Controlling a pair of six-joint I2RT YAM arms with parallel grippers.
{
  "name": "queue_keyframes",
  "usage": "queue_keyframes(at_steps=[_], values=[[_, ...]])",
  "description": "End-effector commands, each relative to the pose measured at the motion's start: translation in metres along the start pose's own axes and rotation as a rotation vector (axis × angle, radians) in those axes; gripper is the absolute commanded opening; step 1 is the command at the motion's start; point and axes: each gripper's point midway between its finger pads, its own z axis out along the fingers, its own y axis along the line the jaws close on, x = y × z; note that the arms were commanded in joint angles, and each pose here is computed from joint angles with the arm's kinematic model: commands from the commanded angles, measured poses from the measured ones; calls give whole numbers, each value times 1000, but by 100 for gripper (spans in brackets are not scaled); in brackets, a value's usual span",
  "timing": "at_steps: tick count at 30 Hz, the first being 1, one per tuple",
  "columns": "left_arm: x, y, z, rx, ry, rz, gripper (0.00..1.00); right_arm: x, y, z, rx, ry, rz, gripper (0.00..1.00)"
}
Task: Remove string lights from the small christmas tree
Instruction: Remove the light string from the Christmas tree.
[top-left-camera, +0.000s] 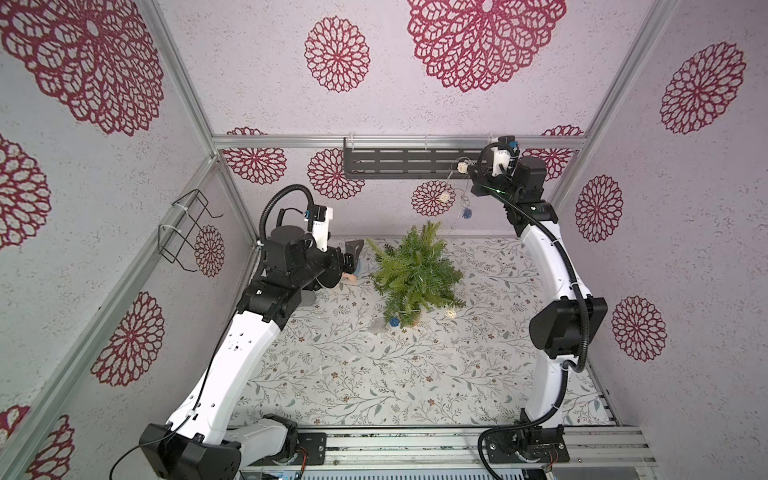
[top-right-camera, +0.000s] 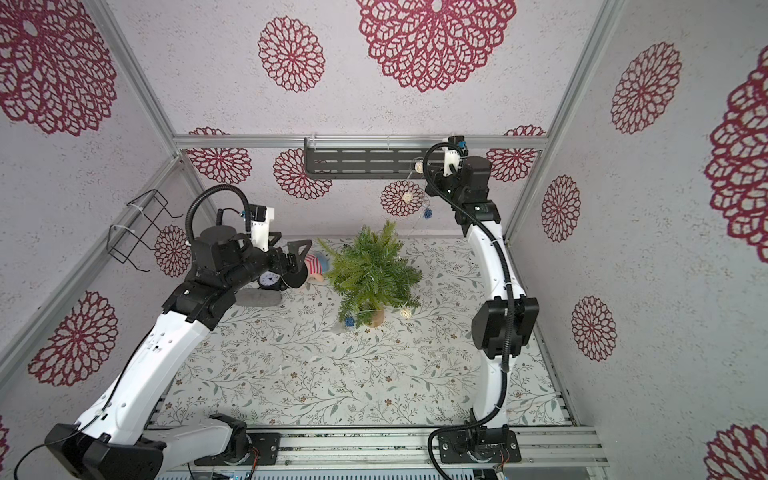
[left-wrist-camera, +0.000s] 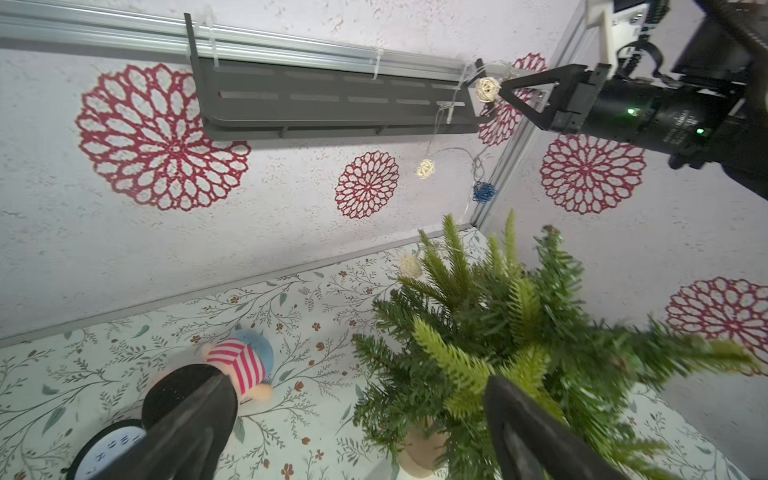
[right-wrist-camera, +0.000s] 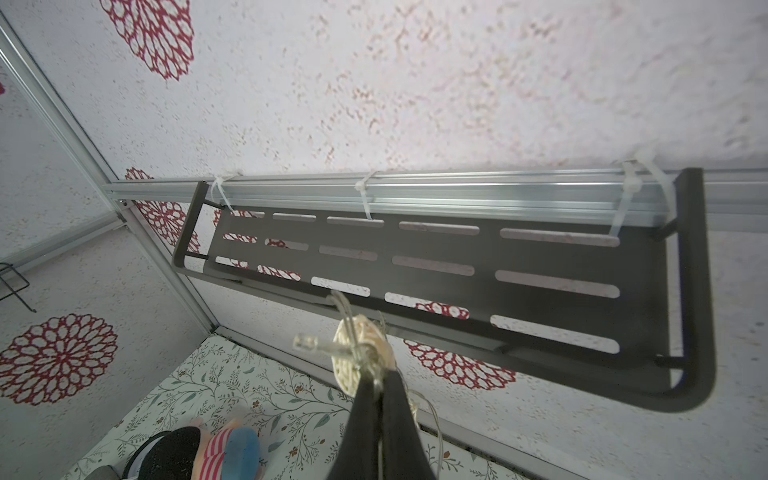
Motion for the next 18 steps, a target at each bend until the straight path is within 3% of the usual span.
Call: queue_keyframes(at_steps=[1, 11, 18], values=[[2, -25, -15, 143, -63, 70, 96, -49, 17, -29, 3, -88, -52, 0], [54, -64, -29, 394, -25, 77, 93, -55, 19, -53, 62, -53, -90, 0], [77, -64, -19, 425, -57, 24, 92, -56, 20, -65, 92, -38, -102, 0]])
